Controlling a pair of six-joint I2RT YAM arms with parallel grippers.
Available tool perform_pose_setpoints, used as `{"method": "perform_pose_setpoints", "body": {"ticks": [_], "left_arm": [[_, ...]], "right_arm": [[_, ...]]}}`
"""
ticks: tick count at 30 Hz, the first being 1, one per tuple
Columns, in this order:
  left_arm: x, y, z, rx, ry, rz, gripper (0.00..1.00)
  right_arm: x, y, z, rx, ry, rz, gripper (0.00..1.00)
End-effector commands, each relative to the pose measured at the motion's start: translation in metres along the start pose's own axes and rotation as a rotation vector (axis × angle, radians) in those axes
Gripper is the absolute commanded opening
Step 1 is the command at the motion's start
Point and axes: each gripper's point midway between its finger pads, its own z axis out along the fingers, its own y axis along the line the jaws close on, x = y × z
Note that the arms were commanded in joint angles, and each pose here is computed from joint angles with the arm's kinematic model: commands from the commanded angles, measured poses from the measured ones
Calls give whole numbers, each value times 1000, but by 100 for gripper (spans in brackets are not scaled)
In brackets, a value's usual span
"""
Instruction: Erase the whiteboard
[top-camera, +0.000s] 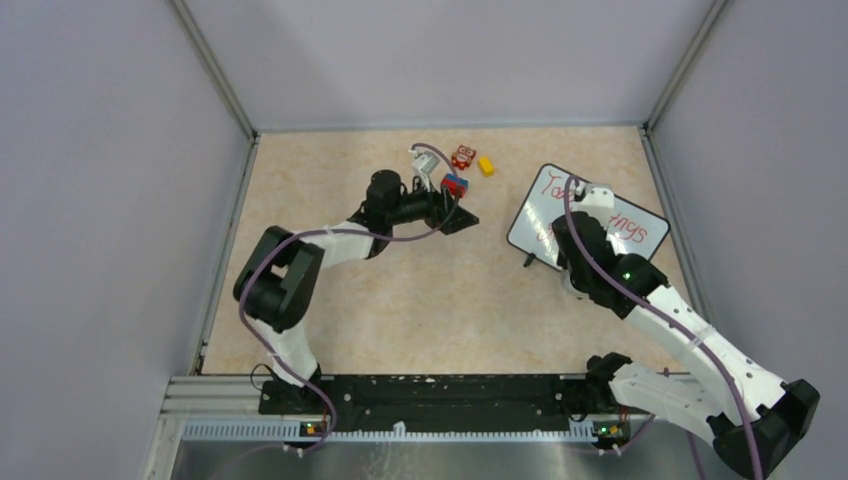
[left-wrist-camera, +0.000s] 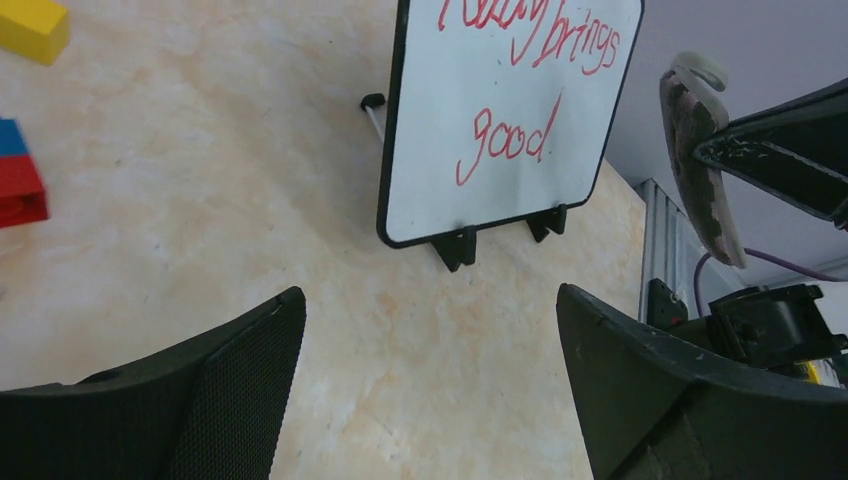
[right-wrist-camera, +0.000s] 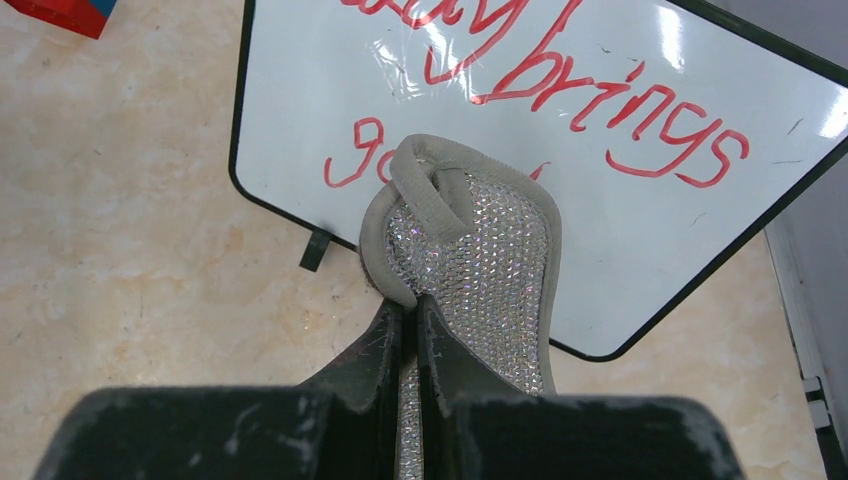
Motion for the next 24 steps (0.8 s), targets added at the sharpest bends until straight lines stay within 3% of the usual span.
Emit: {"method": "perform_pose_setpoints", "body": {"ticks": [1, 9, 24], "left_arm": [[-26, -30, 40, 218, -84, 61, 97], [-4, -13, 95, 331, -57, 2, 94], [41, 7, 138, 379, -2, -65, 90]], "right_arm": [[-14, 8, -3, -49, -32, 65, 0], [-28, -8, -7, 30, -78, 77, 0], [-35, -32, -10, 147, -134, 107, 0]]}}
